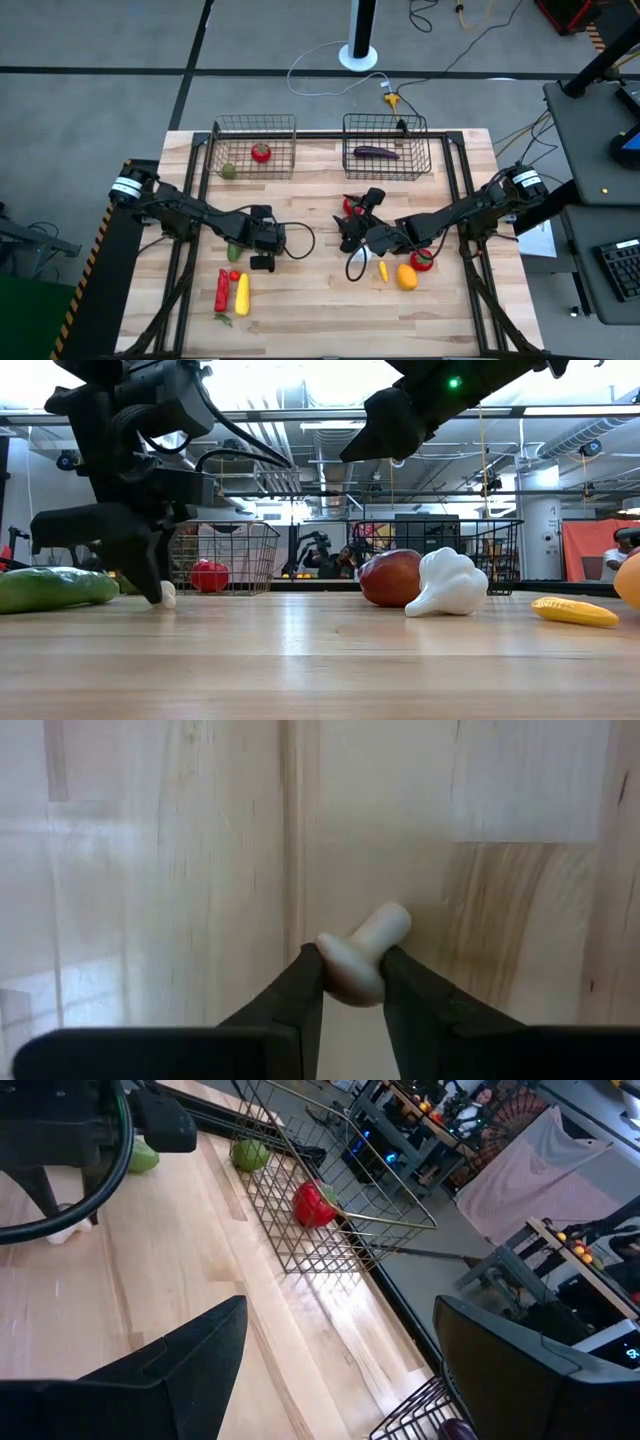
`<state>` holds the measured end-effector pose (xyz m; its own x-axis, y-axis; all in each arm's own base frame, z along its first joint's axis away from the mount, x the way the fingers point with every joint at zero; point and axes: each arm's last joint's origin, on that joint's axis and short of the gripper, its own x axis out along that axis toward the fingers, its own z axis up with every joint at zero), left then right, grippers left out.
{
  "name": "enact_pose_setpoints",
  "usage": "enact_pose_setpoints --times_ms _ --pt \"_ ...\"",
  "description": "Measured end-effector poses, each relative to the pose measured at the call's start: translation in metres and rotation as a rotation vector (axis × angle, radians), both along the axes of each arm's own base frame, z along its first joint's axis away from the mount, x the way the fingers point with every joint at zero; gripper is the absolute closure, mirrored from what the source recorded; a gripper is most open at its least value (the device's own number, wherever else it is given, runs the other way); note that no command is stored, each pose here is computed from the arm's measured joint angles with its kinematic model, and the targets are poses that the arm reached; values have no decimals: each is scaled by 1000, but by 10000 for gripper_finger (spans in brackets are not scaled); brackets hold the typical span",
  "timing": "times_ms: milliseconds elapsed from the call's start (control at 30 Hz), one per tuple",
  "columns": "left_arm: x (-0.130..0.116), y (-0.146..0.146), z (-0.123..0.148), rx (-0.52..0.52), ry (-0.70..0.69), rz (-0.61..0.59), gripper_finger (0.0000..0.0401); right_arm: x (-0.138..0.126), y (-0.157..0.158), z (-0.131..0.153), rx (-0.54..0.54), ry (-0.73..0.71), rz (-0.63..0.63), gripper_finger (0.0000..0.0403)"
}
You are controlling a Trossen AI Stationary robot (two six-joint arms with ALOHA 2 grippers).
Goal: Sort produce into baskets
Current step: Put the mushroom into the right wire basket
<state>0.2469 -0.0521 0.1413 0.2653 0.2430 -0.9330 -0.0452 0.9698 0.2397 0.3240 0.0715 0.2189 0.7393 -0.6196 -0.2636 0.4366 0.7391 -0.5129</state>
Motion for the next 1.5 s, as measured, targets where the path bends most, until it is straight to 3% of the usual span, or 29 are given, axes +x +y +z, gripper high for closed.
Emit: enact_pose_setpoints --times_ms 133,433,667,833,1067,1500 --pt "4 -1 5 -16 -62 0 332 1 1 0 21 0 30 92" --pt "26 -4 40 2 -408 15 329 9 10 -10 182 15 299 92" --pt "45 -9 64 -10 -639 -38 329 22 17 -23 181 -10 431 95" --pt "49 -10 70 -11 -683 -49 329 23 17 -25 172 -8 434 117" --pt "54 -12 77 -37 -765 -46 329 23 17 -25 164 -4 437 178" --pt "53 -15 77 -61 -760 -70 329 24 17 -23 138 -11 419 265"
